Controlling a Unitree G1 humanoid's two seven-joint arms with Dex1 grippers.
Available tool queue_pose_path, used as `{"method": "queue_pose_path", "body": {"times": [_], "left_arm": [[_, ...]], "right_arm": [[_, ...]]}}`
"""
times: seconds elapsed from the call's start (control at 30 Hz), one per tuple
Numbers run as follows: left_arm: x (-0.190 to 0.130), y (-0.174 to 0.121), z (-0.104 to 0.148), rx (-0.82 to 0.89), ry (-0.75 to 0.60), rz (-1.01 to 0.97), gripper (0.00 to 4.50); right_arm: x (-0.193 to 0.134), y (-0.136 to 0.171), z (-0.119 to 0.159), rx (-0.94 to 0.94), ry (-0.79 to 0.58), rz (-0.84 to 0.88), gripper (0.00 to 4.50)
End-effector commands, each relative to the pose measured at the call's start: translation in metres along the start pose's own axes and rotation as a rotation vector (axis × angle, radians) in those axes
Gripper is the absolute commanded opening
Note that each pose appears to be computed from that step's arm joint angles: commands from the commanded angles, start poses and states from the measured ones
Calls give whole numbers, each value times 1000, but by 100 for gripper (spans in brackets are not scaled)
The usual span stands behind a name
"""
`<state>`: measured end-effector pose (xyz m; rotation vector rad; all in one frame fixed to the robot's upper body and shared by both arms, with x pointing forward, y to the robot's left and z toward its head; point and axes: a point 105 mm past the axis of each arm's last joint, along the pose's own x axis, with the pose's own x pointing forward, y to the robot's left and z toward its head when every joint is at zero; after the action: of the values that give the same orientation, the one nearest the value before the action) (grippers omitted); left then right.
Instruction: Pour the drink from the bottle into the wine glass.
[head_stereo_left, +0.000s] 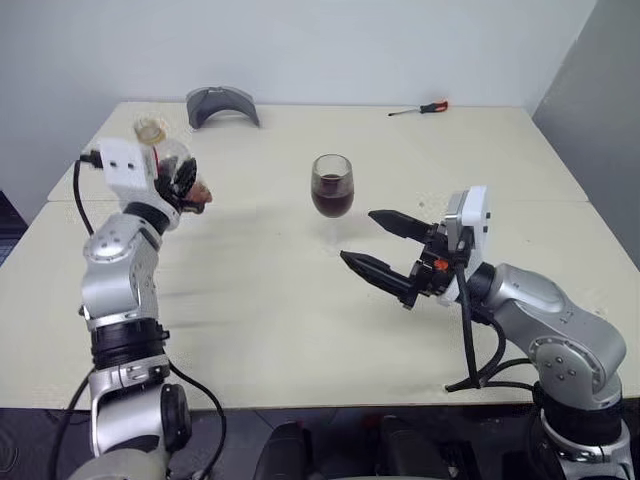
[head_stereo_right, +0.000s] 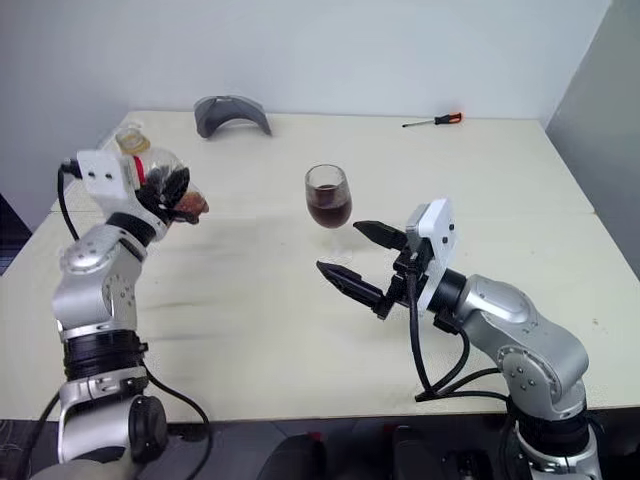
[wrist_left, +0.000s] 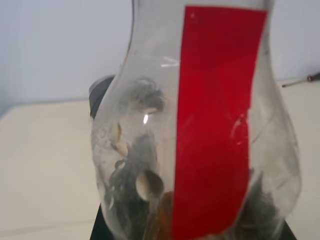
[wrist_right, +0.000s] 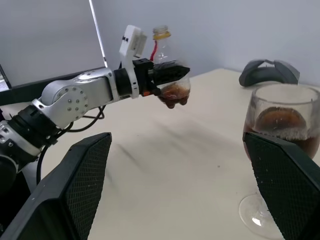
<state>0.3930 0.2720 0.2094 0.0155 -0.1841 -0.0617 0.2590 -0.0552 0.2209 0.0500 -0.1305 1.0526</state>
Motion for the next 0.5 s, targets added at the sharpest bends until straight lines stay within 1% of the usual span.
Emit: {"method": "queue_pose_path", "body": {"times": [0.03,0.1,0.17,0.23,0.3,0.5], "left_arm": [[0,8,-2,-29,-44,40,106],[1,11,-23,-41,-2,56,106],[2,10,-36,-46,18,53,106],[2,7,-48,-9,38,44,106],[2,7,-58,-6,53,44,106],[-1,8,-75,-12,90,51,106]], "right_arm": [[-2,-1,9,-35,-45,-45,450],[0,-3,7,-23,-50,-69,450],[2,-3,5,-17,-52,-77,450],[4,-4,3,-18,-54,-85,450],[5,-4,0,-22,-48,-86,450],[2,-6,-8,-30,-19,-95,450]]}}
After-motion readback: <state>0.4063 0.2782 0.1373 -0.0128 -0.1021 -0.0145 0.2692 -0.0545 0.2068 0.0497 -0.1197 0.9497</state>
